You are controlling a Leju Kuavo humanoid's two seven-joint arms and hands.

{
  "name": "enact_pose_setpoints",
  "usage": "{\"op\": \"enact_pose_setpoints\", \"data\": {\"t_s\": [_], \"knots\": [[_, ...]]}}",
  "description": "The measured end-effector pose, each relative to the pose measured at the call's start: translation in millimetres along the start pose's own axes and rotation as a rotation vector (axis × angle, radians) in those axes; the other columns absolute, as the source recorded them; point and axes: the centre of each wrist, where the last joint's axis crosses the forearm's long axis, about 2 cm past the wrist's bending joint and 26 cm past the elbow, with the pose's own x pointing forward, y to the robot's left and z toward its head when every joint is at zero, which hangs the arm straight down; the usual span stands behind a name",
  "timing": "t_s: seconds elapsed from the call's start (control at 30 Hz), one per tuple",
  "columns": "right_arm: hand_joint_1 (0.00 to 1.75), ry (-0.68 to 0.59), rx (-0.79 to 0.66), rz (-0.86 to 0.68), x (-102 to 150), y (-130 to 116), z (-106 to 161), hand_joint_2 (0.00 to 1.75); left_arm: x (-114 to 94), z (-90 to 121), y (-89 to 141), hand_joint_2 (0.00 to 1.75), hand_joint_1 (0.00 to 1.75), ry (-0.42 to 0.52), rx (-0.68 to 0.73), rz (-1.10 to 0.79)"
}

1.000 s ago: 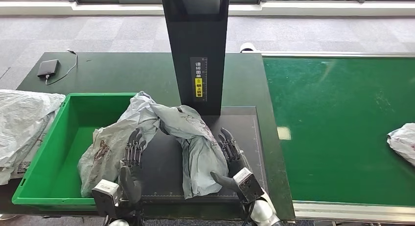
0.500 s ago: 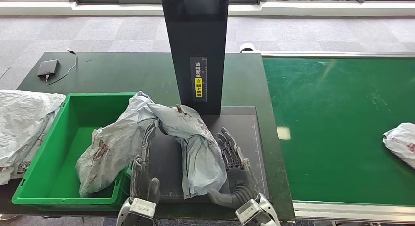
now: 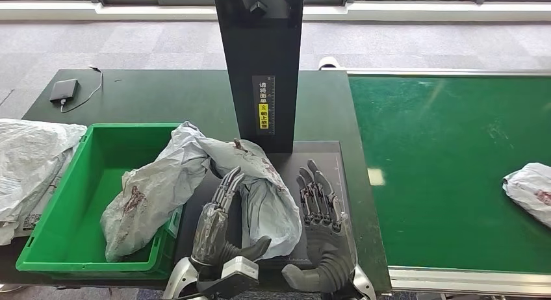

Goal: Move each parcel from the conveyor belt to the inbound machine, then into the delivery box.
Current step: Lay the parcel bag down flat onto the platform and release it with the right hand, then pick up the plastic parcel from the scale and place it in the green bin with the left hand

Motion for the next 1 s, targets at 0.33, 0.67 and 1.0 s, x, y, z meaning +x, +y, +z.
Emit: {"op": "enact_pose_setpoints", "data": {"t_s": [0.33, 0.67, 1.0], "knots": [[0.00, -0.161, 0.027, -0.032, 23.1, 3.8, -26.8, 1.75, -19.6, 1.6, -28.4, 1.75, 0.00, 0.131, -0.203, -0.143], [0.00, -0.182, 0.084, -0.054, 24.3, 4.6, -30.9, 1.75, -29.8, -0.7, -45.7, 1.75, 1.75, 0.200, -0.344, -0.262], [0.00, -0.182, 0.123, -0.063, 26.5, 5.1, -35.4, 1.75, -28.3, -4.9, -47.3, 1.75, 1.75, 0.183, -0.307, -0.311]]}}
